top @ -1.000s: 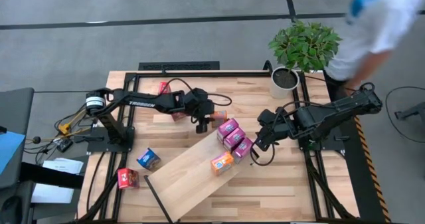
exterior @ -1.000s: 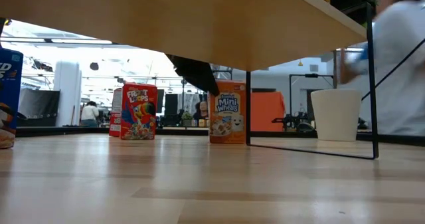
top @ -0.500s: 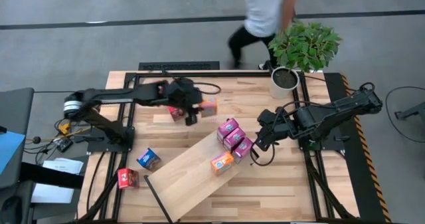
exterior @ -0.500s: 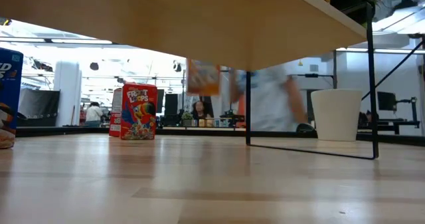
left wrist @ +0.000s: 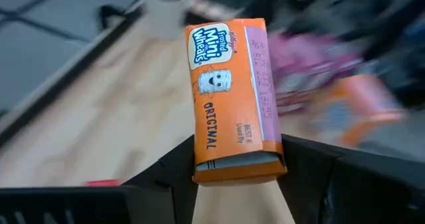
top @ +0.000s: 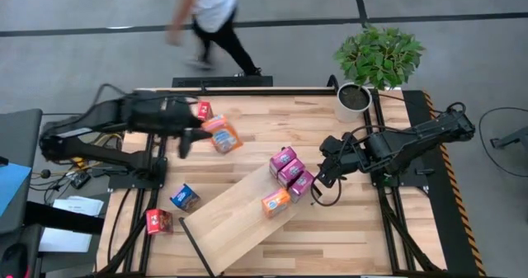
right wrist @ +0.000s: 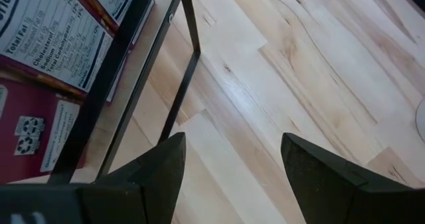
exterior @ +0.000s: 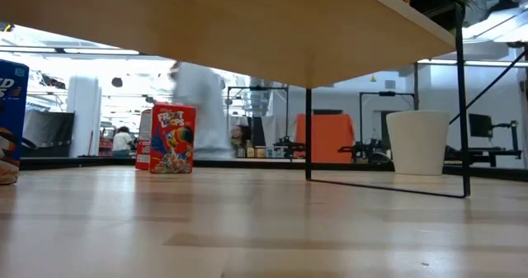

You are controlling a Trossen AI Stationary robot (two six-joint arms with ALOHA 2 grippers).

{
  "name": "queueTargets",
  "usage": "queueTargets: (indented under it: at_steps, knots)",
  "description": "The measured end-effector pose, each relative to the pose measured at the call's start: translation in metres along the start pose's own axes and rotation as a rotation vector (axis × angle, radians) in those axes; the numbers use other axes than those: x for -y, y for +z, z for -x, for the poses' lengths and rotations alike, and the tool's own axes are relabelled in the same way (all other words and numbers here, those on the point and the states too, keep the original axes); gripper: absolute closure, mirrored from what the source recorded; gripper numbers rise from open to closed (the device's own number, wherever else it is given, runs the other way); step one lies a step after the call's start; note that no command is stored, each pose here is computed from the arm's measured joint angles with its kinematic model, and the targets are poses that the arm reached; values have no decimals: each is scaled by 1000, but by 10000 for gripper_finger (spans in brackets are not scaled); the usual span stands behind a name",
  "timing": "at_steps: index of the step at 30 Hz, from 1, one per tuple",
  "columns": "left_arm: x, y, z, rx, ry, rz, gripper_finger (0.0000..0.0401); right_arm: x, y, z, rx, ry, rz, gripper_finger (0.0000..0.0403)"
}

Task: Stack cereal on shelf
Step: Put the orange cereal box onto the shelf

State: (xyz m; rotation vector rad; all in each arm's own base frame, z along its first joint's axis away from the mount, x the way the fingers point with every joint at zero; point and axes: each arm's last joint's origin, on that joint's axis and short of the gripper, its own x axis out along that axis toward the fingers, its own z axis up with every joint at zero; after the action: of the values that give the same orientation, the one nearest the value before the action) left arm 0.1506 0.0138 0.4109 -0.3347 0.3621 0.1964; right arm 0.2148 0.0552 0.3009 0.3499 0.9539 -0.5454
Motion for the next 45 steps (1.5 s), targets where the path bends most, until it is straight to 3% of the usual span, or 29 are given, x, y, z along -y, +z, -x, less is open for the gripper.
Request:
queueTargets:
  at_steps: [6, 11, 19, 27, 35, 45]
  knots:
    - [19, 6, 32, 140, -225, 179, 243, -1, -1, 0, -12, 14, 54, 128]
    - [38, 12, 26, 208, -299, 212, 243, -2, -2, 1, -25, 29, 94, 128]
    - [71, 0, -22, 137, -210, 139, 243, -3, -4, 2, -41, 48, 96, 128]
    - [96, -32, -56, 44, 22, 90, 243, -4, -3, 1, -39, 50, 54, 128]
    - [120, -53, -70, 24, 59, 141, 243, -4, -3, 1, -38, 51, 43, 128]
    - [135, -77, -101, -35, 123, 73, 243, -4, -3, 1, -38, 51, 43, 128]
